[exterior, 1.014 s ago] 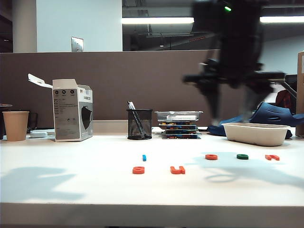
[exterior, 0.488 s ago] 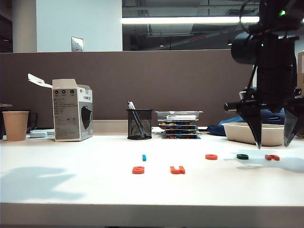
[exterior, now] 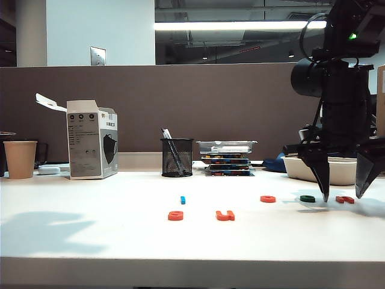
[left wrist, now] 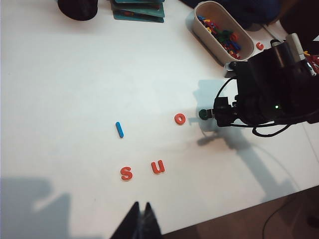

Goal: Select the appropriate letters from the row of letter magnets placed on the table to arrange into the word "sun".

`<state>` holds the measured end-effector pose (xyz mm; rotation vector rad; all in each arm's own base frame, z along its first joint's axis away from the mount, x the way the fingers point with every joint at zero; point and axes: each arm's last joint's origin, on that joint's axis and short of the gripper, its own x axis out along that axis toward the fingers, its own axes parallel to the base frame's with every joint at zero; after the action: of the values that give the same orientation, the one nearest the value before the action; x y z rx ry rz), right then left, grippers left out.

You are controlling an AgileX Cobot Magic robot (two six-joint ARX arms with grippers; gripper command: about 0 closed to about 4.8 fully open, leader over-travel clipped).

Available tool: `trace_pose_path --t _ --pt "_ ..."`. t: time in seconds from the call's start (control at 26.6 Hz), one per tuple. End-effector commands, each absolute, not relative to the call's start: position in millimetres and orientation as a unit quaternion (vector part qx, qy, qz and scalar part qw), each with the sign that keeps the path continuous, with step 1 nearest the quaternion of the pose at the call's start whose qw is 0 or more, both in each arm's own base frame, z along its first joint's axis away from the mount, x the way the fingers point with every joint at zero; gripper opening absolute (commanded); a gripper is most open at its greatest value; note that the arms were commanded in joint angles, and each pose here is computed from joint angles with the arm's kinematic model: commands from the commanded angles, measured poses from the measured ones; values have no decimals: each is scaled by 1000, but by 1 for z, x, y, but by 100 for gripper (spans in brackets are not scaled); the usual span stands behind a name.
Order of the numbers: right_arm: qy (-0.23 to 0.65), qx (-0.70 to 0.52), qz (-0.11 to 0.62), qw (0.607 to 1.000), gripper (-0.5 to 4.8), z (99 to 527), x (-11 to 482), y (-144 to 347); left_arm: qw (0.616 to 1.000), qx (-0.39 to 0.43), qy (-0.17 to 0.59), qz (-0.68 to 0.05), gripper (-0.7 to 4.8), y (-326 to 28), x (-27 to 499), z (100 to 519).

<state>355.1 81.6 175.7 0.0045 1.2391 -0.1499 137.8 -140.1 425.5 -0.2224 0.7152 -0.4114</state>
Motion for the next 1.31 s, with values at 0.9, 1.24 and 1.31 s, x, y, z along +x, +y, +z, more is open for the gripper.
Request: trace_pose_path --t 0.9,1.24,1.31 --pt "613 31 -57 788 201 170 352 67 911 -108 344 -199 -4 -139 137 427" --pt "622 58 -54 779 198 169 354 52 911 -108 344 -199 -4 -139 137 427" --pt "624 56 -53 778 198 169 353 52 911 -108 344 -199 -4 -139 137 427"
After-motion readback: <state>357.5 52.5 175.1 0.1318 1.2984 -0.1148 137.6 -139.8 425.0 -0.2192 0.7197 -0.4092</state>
